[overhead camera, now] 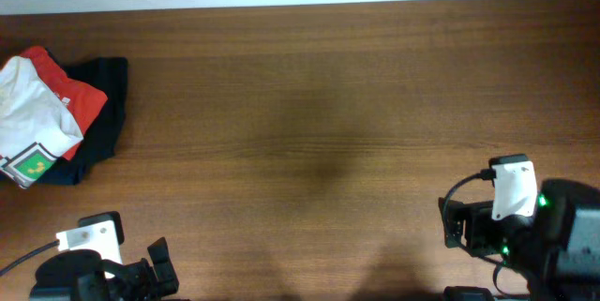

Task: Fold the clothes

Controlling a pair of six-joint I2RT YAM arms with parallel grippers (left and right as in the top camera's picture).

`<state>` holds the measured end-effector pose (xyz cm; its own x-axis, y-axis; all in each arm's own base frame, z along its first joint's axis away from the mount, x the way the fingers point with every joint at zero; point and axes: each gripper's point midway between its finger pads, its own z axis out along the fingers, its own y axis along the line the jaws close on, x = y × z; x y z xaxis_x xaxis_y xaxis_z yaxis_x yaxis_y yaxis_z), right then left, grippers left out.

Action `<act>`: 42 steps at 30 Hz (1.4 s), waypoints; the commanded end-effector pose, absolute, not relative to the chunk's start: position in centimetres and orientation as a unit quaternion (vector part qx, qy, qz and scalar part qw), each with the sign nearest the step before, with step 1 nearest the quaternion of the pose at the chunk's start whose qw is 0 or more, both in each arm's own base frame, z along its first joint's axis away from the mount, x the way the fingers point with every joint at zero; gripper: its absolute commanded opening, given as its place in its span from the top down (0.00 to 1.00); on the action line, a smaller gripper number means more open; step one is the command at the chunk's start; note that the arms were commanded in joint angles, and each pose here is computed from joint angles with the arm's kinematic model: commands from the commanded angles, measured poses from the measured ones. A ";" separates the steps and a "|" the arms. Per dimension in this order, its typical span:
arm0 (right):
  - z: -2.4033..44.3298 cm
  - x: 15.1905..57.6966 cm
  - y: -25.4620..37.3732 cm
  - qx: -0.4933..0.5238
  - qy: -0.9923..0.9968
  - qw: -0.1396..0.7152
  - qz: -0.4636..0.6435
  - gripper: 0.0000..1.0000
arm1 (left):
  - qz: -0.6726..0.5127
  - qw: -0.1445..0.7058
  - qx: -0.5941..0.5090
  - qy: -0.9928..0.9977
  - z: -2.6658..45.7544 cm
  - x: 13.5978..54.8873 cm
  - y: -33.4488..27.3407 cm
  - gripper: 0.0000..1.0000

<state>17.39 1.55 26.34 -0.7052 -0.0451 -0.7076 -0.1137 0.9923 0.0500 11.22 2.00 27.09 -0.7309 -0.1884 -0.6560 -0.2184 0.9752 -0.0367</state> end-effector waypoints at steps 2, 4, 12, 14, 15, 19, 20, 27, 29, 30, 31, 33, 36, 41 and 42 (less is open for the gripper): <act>29.6 17.0 2.4 -0.076 0.846 0.527 0.035 0.01 | 0.017 0.349 -0.115 0.930 27.0 11.2 1.9 0.01; 28.5 17.0 2.9 -0.092 0.805 0.584 0.038 0.01 | 0.017 0.349 -0.115 0.930 27.0 11.2 1.9 0.01; 23.4 22.3 3.7 -0.105 0.690 0.715 0.035 0.01 | 0.017 0.349 -0.115 0.930 27.0 11.2 1.9 0.01; 22.2 23.7 2.9 -0.087 0.666 0.741 0.015 0.01 | 0.017 0.349 -0.115 0.930 27.0 11.2 1.9 0.01; 21.6 24.0 2.9 -0.085 0.651 0.754 0.013 0.01 | 0.017 0.349 -0.115 0.930 27.0 11.2 1.9 0.01; 18.8 24.6 1.7 -0.076 0.684 0.725 -0.012 0.01 | 0.017 0.349 -0.115 0.930 27.0 11.2 1.9 0.01; 16.9 24.6 1.6 -0.075 0.712 0.698 -0.010 0.01 | 0.017 0.349 -0.115 0.930 27.0 11.2 1.9 0.01; 15.8 24.6 1.6 -0.075 0.728 0.682 -0.009 0.01 | 0.017 0.349 -0.115 0.930 27.0 11.2 1.9 0.01; 15.8 24.6 1.6 -0.075 0.728 0.682 -0.009 0.01 | 0.017 0.349 -0.115 0.930 27.0 11.2 1.9 0.01; 15.8 24.6 1.6 -0.075 0.728 0.682 -0.009 0.01 | 0.017 0.349 -0.115 0.930 27.0 11.2 1.9 0.01; 15.8 24.6 1.6 -0.075 0.728 0.682 -0.009 0.01 | 0.017 0.349 -0.115 0.930 27.0 11.2 1.9 0.01; 15.8 24.6 1.6 -0.075 0.728 0.682 -0.009 0.01 | 0.016 0.349 -0.115 0.930 27.0 11.2 1.9 0.01; 15.8 24.6 1.6 -0.075 0.728 0.682 -0.009 0.01 | 0.017 0.349 -0.115 0.930 27.0 11.2 1.9 0.01; 15.8 24.6 1.6 -0.075 0.728 0.682 -0.009 0.01 | 0.010 0.390 -0.114 0.914 28.4 12.4 1.9 0.01; 15.8 24.6 1.6 -0.075 0.728 0.682 -0.009 0.01 | 0.014 0.420 -0.099 0.902 29.2 13.0 1.9 0.01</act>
<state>24.55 1.91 16.00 -0.0534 -0.1164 -0.9918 -0.1126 0.9875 -0.1099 12.13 1.95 27.81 -0.6985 -0.1882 -0.6905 -0.2140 0.9756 -0.0494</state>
